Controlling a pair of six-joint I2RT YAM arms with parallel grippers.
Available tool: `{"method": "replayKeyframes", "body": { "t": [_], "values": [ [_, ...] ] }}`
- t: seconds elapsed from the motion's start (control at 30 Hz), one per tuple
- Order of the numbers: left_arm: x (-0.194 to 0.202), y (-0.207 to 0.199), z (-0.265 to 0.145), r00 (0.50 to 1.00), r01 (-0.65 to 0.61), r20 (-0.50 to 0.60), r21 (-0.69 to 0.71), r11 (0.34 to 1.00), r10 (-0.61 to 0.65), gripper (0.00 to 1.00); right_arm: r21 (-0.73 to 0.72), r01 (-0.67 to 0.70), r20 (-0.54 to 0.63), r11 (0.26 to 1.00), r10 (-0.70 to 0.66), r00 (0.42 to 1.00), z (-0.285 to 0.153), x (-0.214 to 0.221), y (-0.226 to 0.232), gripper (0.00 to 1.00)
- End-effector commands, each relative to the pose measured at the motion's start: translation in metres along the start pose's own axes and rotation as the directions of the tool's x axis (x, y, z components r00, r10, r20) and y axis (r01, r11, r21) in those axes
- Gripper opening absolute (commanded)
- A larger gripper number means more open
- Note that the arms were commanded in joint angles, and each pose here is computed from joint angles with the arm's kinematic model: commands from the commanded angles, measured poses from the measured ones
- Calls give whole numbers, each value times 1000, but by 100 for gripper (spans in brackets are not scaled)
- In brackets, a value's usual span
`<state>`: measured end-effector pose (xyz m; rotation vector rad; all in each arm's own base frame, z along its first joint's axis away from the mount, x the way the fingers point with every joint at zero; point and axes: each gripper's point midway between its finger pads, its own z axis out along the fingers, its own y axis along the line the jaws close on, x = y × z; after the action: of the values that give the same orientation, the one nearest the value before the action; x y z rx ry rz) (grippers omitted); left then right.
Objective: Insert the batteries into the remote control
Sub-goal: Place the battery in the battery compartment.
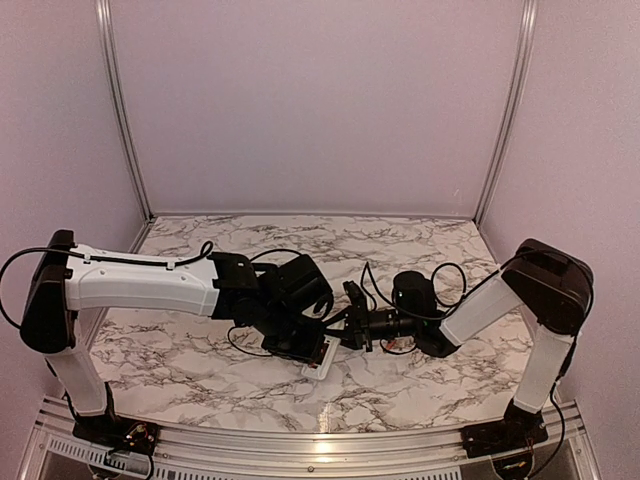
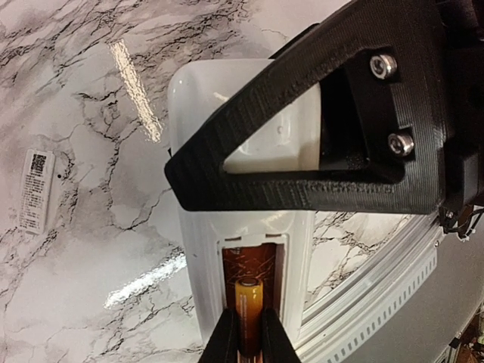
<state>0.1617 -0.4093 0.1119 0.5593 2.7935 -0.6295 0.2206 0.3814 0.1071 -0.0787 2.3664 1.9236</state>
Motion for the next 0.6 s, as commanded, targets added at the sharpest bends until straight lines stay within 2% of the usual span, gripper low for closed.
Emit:
{"method": "replayKeyframes", "body": {
  "t": [0.0,0.13,0.57],
  "values": [
    [11,20,9,999,3,-43,-106,994,-8,7,-72,23,5,997,-22,1000,5,-4,21,0],
    [14,23,15,998,1,-63,-128,992,-10,10,-92,11,-2,996,-12,1000,6,-3,23,0],
    [0,22,11,1000,-7,-26,-152,988,3,22,-96,14,-11,995,-15,1000,6,-1,22,0]
  ]
}}
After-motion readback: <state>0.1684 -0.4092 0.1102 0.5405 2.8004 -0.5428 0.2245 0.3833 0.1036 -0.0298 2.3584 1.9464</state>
